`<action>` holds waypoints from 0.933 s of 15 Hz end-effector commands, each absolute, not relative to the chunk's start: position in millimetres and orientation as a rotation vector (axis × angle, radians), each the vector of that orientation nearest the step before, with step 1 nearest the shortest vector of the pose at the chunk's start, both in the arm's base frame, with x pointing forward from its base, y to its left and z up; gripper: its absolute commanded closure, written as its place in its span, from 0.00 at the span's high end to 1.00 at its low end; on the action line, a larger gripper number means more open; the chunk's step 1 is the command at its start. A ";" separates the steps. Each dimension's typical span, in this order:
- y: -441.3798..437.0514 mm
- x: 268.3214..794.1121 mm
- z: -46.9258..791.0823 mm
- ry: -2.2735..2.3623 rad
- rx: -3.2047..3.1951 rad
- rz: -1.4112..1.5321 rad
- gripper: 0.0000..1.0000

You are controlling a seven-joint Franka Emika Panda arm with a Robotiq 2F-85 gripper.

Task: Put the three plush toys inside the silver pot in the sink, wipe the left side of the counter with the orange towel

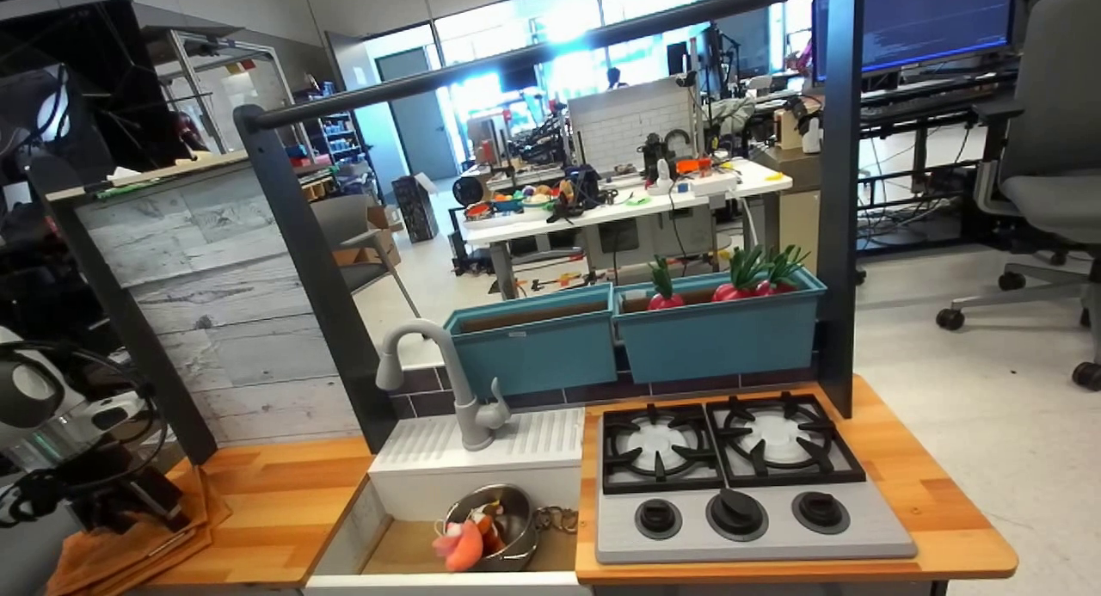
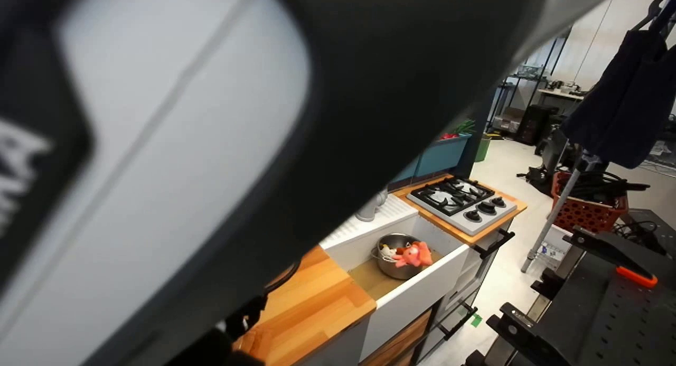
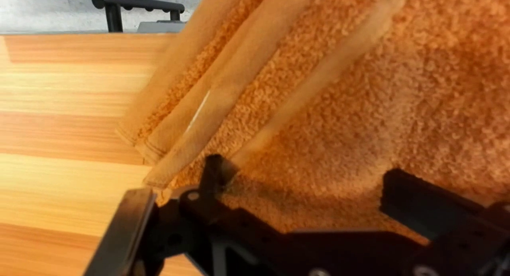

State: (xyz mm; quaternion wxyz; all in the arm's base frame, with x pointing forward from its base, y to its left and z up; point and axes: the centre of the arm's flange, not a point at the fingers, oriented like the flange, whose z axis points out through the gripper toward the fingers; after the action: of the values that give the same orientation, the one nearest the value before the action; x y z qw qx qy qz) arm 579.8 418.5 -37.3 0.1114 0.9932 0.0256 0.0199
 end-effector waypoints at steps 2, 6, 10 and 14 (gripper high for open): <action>330.6 618.6 -35.9 -0.107 2.857 0.028 1.00; 251.5 643.6 -44.7 -0.326 2.805 -0.004 1.00; 286.6 641.0 -53.2 -0.176 2.831 0.001 1.00; 384.3 607.5 -61.7 0.148 2.878 -0.001 1.00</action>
State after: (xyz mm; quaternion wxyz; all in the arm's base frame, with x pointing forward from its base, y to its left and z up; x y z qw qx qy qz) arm 628.5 315.9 -44.5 0.1404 0.9898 -0.0212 0.0066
